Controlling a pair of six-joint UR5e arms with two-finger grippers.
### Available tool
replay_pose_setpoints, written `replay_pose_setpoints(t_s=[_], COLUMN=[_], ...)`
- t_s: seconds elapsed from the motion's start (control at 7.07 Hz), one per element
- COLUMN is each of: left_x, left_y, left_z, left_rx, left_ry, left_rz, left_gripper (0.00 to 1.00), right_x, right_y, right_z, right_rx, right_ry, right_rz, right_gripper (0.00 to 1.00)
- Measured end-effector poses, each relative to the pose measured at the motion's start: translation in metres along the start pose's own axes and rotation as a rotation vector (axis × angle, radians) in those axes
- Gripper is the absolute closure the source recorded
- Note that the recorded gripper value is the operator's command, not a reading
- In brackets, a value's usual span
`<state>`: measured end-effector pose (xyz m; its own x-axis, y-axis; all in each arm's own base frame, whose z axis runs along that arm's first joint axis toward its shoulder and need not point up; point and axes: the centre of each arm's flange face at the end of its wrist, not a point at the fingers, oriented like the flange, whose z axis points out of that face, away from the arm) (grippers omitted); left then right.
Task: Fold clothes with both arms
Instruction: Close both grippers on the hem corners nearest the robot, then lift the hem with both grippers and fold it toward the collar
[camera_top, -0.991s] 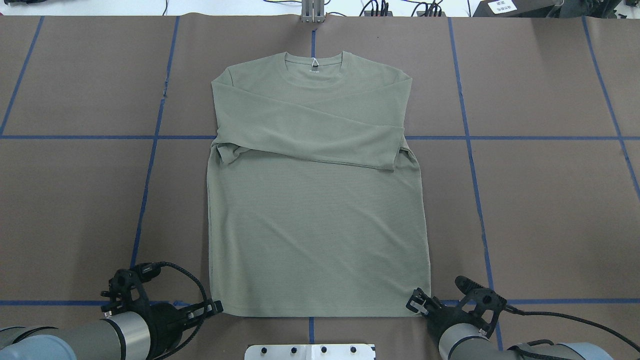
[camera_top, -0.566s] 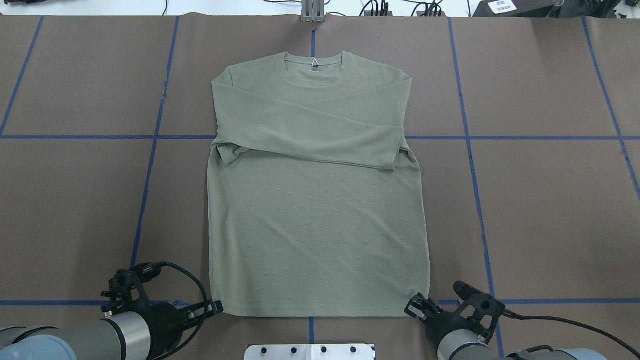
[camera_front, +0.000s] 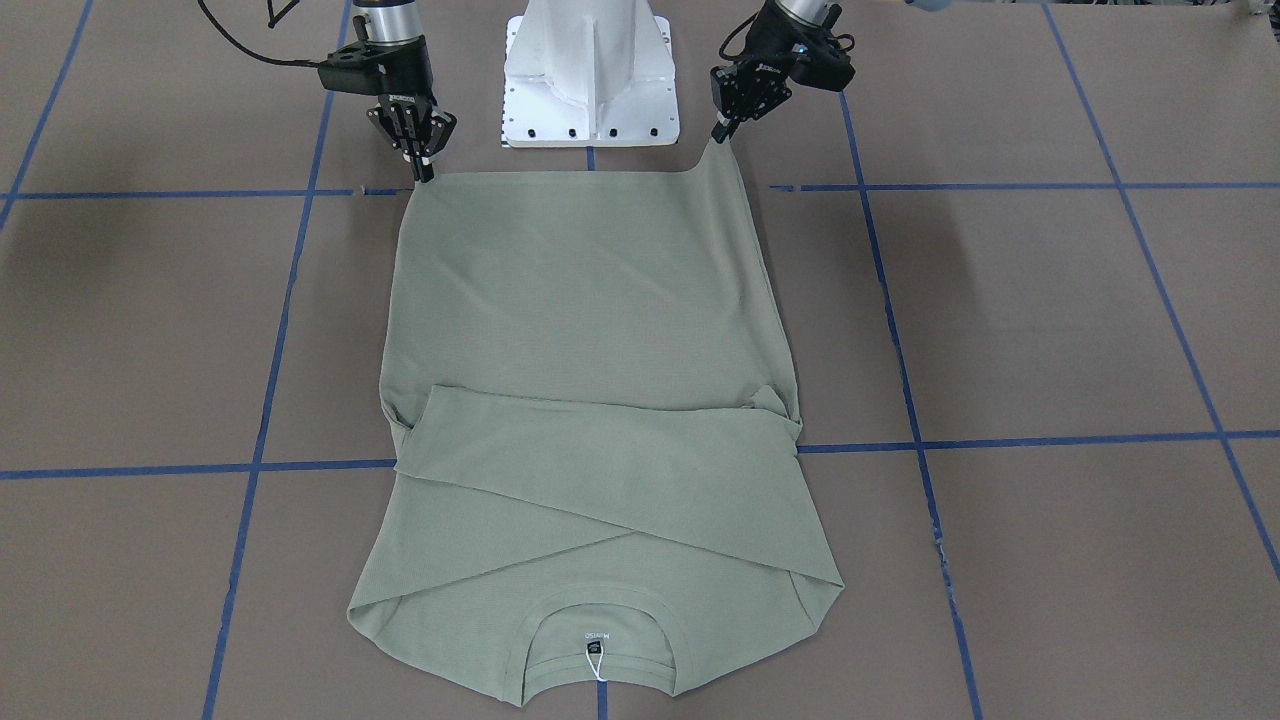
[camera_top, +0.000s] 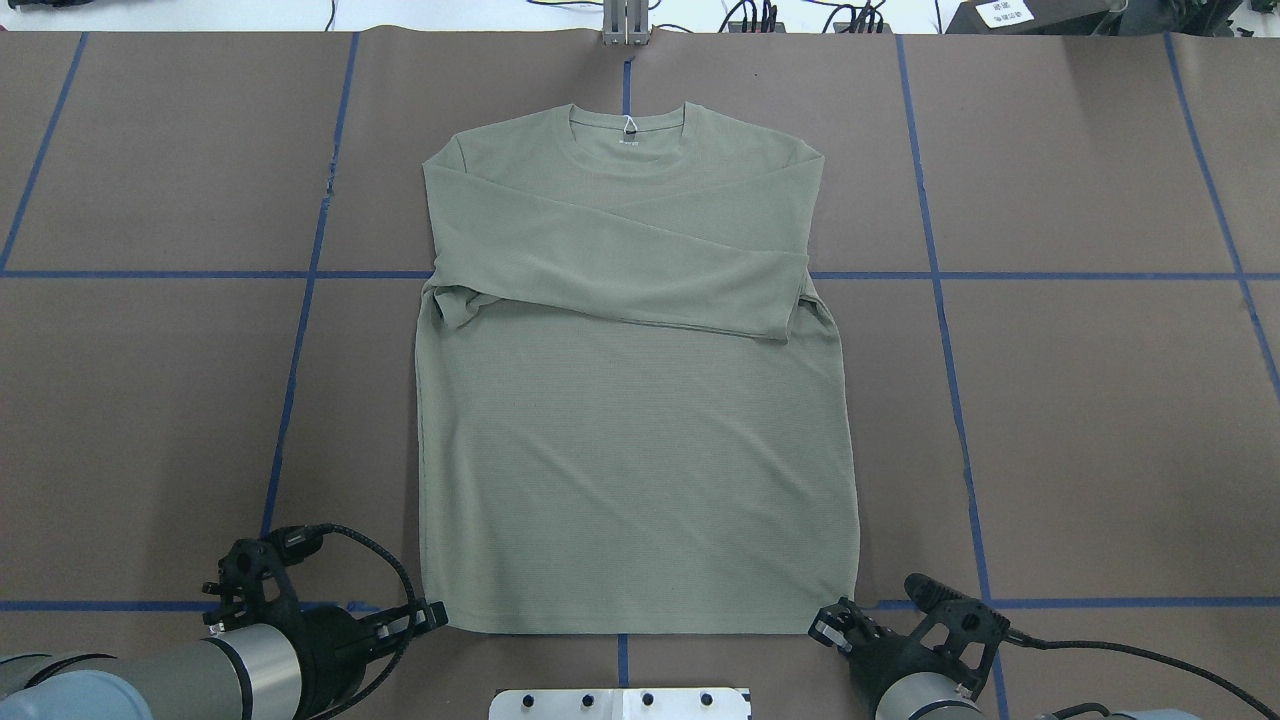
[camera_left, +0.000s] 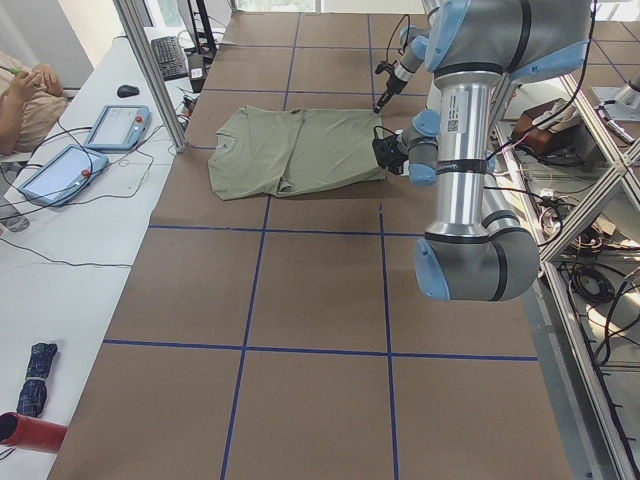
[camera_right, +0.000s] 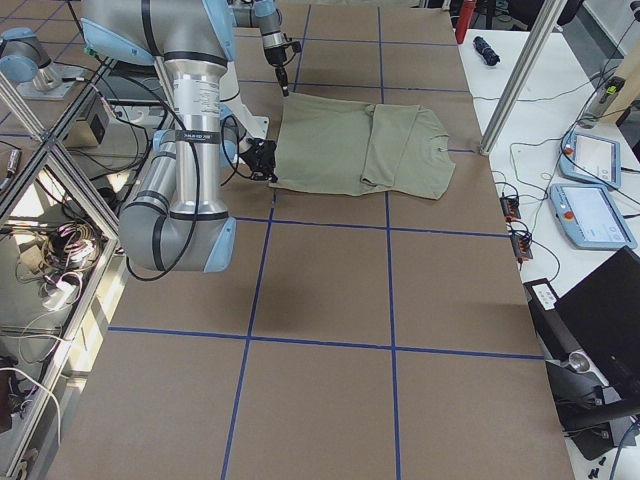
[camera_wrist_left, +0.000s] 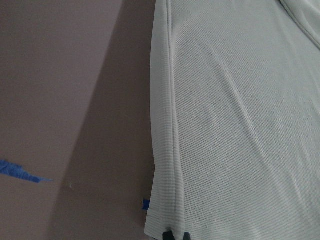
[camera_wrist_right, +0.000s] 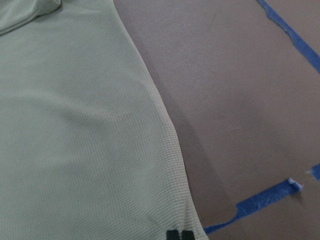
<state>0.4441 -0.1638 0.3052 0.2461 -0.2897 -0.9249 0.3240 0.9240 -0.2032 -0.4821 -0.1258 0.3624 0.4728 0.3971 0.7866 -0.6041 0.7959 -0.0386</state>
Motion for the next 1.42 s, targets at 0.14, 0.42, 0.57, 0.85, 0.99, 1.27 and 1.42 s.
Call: replay_pose_setpoints(t_s=[0.14, 0.42, 0.57, 0.85, 0.99, 1.27, 1.42], left_x=[0.008, 0.047, 0.066, 0.1, 0.116, 0.13, 0.143], left_y=[-0.001, -0.017, -0.027, -0.055, -0.083, -0.139, -0.168], left_z=[-0.012, -0.078, -0.116, -0.132, -0.116, -0.089, -0.066], left_rx=[-0.021, -0.097, -0.131, -0.113, -0.047, 0.061, 0.097], left_ry=[0.01, 0.011, 0.001, 0.013, 0.015, -0.025, -0.052], left_rz=[0.006, 0.034, 0.064, 0.176, 0.254, 0.344, 0.368], left_gripper=[1.0, 1.0, 1.0, 1.0, 1.0, 1.0, 1.0], right_x=[-0.006, -0.026, -0.032, -0.06, -0.084, -0.135, -0.145], right_y=[-0.011, -0.057, -0.082, -0.118, -0.135, -0.189, -0.22], right_z=[-0.022, -0.115, -0.153, -0.174, -0.155, -0.094, -0.076], right_rx=[-0.015, -0.105, -0.151, -0.189, -0.165, -0.122, -0.108], right_ry=[0.0, 0.056, 0.081, 0.071, 0.075, 0.134, 0.15], right_rz=[-0.016, -0.049, -0.053, -0.115, -0.147, -0.184, -0.197], right_gripper=[1.0, 1.0, 1.0, 1.0, 1.0, 1.0, 1.0])
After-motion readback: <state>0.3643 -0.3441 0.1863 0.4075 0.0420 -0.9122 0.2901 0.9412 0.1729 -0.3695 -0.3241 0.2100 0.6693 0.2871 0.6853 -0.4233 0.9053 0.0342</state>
